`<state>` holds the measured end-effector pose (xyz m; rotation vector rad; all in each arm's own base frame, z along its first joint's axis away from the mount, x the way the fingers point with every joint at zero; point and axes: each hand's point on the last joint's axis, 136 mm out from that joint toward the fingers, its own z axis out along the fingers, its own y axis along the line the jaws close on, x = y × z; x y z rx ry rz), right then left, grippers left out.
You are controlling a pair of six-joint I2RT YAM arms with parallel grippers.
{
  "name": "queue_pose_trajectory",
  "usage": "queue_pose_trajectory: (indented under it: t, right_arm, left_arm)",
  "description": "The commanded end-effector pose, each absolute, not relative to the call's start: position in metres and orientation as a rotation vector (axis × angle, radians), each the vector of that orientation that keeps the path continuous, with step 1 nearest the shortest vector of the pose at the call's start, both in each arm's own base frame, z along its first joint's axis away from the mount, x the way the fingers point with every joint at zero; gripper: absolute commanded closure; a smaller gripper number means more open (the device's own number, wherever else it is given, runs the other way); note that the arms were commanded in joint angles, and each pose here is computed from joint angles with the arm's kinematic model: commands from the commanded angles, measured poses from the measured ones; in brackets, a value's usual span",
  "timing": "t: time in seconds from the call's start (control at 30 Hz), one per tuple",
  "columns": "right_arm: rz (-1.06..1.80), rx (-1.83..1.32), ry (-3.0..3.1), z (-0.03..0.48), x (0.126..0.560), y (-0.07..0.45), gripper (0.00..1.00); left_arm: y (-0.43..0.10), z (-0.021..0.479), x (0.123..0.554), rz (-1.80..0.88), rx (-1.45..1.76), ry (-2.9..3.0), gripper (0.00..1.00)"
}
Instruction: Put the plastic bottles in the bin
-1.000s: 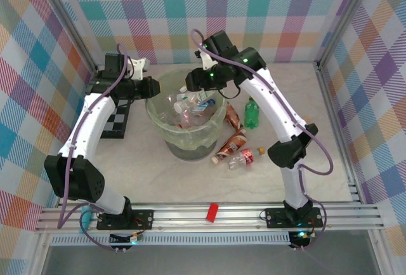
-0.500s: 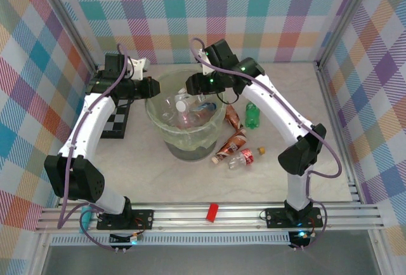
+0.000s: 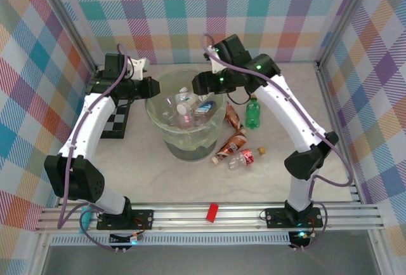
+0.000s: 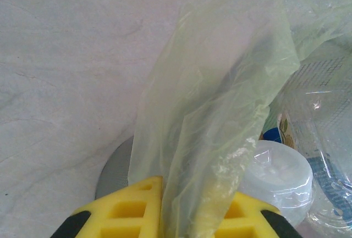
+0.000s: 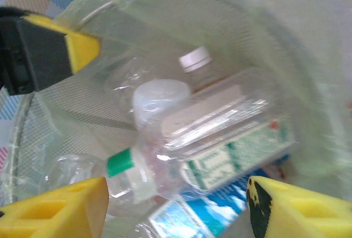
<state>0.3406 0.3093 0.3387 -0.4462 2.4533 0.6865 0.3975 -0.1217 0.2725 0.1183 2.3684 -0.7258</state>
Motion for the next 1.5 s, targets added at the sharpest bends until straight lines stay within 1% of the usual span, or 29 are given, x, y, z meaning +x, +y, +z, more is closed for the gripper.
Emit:
queue_pose_trajectory:
  t: [0.0, 0.13, 0.27, 0.4, 0.43, 0.5, 0.6, 0.7, 0.8, 0.97, 1.23, 1.33, 1.47]
  right_arm:
    - [0.626, -0.358, 2.467, 0.338, 0.347, 0.277, 0.30]
    - [0.563, -0.238, 2.498, 0.320, 0.363, 0.241, 0.26]
    - [0.405, -0.112, 2.609, 0.273, 0.382, 0.196, 0.17]
    - [0.308, -0.005, 2.715, 0.229, 0.390, 0.162, 0.13]
    - [0.299, 0.009, 2.736, 0.221, 0.390, 0.158, 0.12]
    - [0.284, 0.046, 2.765, 0.206, 0.390, 0.152, 0.08]
    - [0.289, 0.103, 2.802, 0.186, 0.391, 0.146, 0.06]
    - [0.292, 0.142, 2.824, 0.162, 0.400, 0.141, 0.05]
    - [0.273, 0.201, 2.880, 0.133, 0.407, 0.135, 0.05]
    - [0.227, 0.278, 2.894, 0.099, 0.422, 0.125, 0.06]
    - [0.218, 0.336, 2.930, 0.064, 0.434, 0.115, 0.12]
    - [0.216, 0.340, 2.946, 0.052, 0.435, 0.114, 0.16]
    - [0.208, 0.353, 2.950, 0.049, 0.433, 0.108, 0.28]
  left_arm:
    - [-0.117, 0.246, 0.388, -0.729, 0.053, 2.484, 0.85]
    - [-0.117, 0.246, 0.388, -0.731, 0.054, 2.484, 0.85]
    - [-0.117, 0.245, 0.388, -0.733, 0.054, 2.485, 0.85]
    - [-0.117, 0.245, 0.388, -0.731, 0.054, 2.485, 0.85]
    - [-0.117, 0.246, 0.388, -0.729, 0.053, 2.484, 0.85]
    - [-0.117, 0.245, 0.388, -0.727, 0.055, 2.488, 0.85]
    - [-0.117, 0.244, 0.388, -0.726, 0.056, 2.491, 0.85]
    - [-0.117, 0.244, 0.388, -0.726, 0.060, 2.490, 0.85]
    - [-0.116, 0.245, 0.387, -0.724, 0.061, 2.486, 0.85]
    - [-0.117, 0.243, 0.388, -0.730, 0.060, 2.493, 0.85]
    - [-0.117, 0.242, 0.387, -0.727, 0.060, 2.497, 0.85]
    - [-0.116, 0.241, 0.388, -0.722, 0.063, 2.499, 0.85]
    - [-0.117, 0.241, 0.387, -0.723, 0.063, 2.502, 0.85]
